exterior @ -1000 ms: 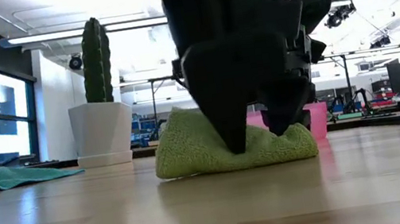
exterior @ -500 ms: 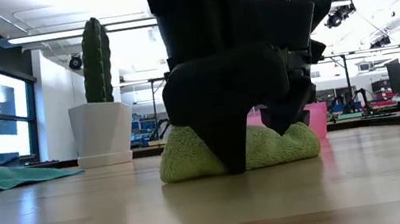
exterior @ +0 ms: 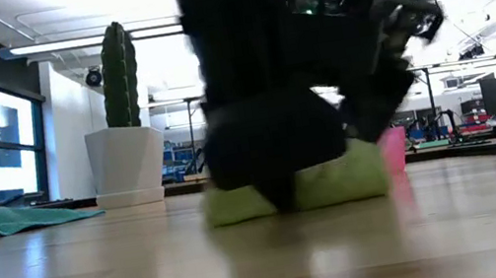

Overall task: Roll microfiber towels into tight, uniform cylinder then place into a basket
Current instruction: Put the light green microfiber cloth into the pink bin

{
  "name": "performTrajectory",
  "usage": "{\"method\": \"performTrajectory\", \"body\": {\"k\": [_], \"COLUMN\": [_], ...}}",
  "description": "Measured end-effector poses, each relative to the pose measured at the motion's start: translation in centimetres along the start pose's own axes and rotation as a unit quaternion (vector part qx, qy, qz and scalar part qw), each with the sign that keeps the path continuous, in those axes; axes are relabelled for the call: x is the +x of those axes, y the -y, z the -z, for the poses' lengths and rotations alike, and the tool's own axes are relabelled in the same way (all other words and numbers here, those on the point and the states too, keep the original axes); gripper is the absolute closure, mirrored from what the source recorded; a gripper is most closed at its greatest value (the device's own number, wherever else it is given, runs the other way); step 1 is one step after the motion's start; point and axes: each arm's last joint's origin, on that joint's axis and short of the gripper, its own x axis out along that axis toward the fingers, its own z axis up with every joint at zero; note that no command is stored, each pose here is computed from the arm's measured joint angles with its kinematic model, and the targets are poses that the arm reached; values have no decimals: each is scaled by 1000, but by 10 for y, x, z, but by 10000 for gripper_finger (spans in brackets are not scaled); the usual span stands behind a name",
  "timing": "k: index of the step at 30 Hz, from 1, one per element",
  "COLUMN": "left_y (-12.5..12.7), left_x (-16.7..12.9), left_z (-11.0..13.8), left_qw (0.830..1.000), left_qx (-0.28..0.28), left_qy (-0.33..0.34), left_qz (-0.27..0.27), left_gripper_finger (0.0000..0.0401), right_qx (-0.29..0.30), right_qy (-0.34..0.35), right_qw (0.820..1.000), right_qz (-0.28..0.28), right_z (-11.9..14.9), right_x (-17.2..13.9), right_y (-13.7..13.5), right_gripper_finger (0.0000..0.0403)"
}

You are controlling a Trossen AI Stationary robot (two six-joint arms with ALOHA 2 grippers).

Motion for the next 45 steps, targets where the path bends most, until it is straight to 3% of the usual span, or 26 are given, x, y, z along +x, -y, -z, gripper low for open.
{"method": "performTrajectory", "body": {"k": [6,10,15,18,21,26,29,33,36,39,45], "left_y": [8,2,-19,-35,-54,-71,-76,-88,-107,-132,-202], "left_x": [8,11,3,3,17,34,37,39,28,20,15], "left_z": [17,36,52,69,89,107,106,97,79,66,36], "left_qw": [1000,999,990,967,941,934,938,924,912,914,915], "left_qx": [13,34,39,16,-44,-108,-114,-131,-127,-116,-77], "left_qy": [-8,-13,48,106,162,235,241,285,334,349,393], "left_qz": [-10,12,125,233,294,247,222,217,199,172,53], "left_gripper_finger": [392,394,395,394,394,394,394,394,394,394,393], "right_qx": [18,1,-27,-45,-55,-84,-86,-86,-88,-92,-132], "right_qy": [-100,-122,-115,-98,-69,13,64,128,156,169,148], "right_qw": [995,992,993,994,995,982,965,942,928,923,915], "right_qz": [1,-9,-24,-16,39,171,237,299,327,335,351], "right_z": [21,27,30,32,35,42,47,51,55,57,61], "right_x": [-11,-17,-28,-37,-47,-65,-78,-93,-102,-106,-110], "right_y": [-31,-56,-89,-110,-129,-153,-163,-172,-177,-179,-179], "right_gripper_finger": [303,278,270,270,270,270,270,270,270,269,269]}}
